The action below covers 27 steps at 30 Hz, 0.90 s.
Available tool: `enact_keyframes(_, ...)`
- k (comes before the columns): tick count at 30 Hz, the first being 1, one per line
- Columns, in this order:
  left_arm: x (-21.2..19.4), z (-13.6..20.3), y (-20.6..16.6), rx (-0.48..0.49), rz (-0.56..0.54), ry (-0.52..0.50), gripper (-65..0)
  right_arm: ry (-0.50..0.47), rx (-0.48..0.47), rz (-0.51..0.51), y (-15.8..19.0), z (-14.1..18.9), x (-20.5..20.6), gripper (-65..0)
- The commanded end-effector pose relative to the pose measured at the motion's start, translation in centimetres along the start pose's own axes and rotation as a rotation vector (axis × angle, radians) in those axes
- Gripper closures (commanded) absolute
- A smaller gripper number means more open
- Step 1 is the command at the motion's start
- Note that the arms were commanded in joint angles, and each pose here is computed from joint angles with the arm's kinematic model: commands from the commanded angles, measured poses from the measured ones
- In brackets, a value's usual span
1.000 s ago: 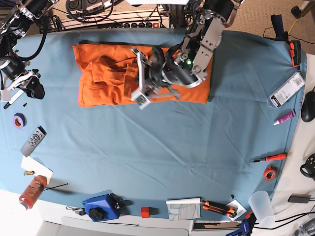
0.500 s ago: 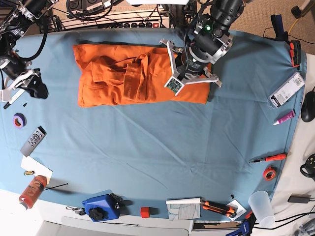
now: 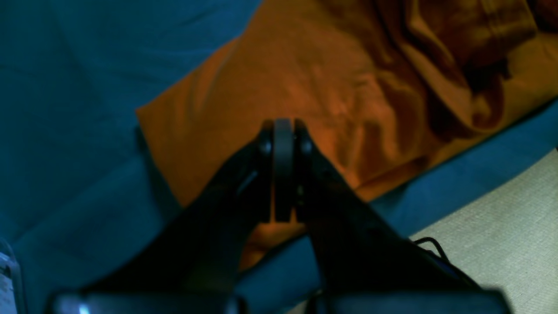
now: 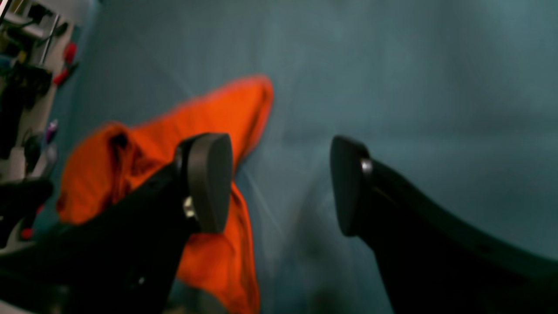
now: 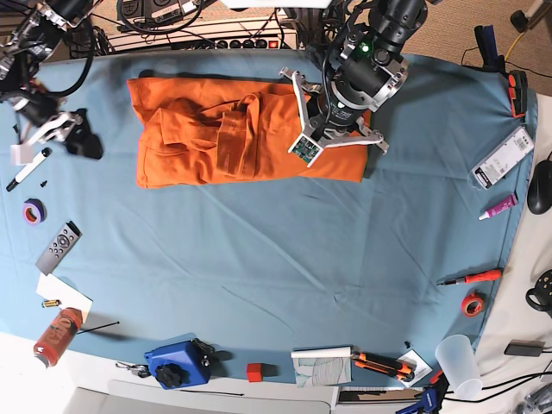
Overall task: Layout the t-shirt on the table in an organized manner, then fold the t-shirt properly
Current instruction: 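Press the folded shirt flat with the left gripper and open it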
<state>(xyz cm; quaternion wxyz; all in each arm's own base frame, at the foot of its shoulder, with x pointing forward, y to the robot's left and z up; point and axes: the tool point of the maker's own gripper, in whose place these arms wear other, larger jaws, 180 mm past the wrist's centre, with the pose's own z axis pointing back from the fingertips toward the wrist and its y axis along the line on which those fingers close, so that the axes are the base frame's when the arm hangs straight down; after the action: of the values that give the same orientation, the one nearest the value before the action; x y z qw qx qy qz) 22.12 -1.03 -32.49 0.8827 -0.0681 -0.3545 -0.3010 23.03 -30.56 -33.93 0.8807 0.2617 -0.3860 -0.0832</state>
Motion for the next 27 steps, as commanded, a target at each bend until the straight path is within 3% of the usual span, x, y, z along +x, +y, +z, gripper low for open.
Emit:
enact_keyframes(1,1.2,0.4,0.0,0.003,0.006,-0.049,0.0,-0.023,0.03,0.004,0.3,-0.2,0.9,-36.0)
enact_keyframes(4,1.2,0.4,0.0,0.003,0.006,-0.049,0.0,0.007,0.141,-0.073,1.7,-2.1,-0.7,-36.1)
enact_keyframes(9,1.3,0.4,0.0,0.003,0.006,-0.057,0.0,0.117,0.219,-0.055,4.1,-4.5,-3.1,-36.1)
enact_keyframes(14,1.3,0.4,0.0,0.003,0.006,-0.057,0.0,0.216,0.184,-0.046,4.5,-6.2,-6.3,-36.1)
enact_keyframes(23,1.3,0.4,0.0,0.002,0.006,-0.057,0.0,0.277,0.145,-0.051,4.6,-7.2,-8.8,-35.2)
enact_keyframes(24,1.3,0.4,0.0,0.002,0.006,-0.057,0.0,0.28,0.142,-0.05,4.5,-7.2,-8.8,-32.3)
enact_keyframes(27,1.3,0.4,0.0,0.002,0.006,-0.057,0.0,0.281,0.14,-0.048,4.5,-7.2,-8.9,-13.8)
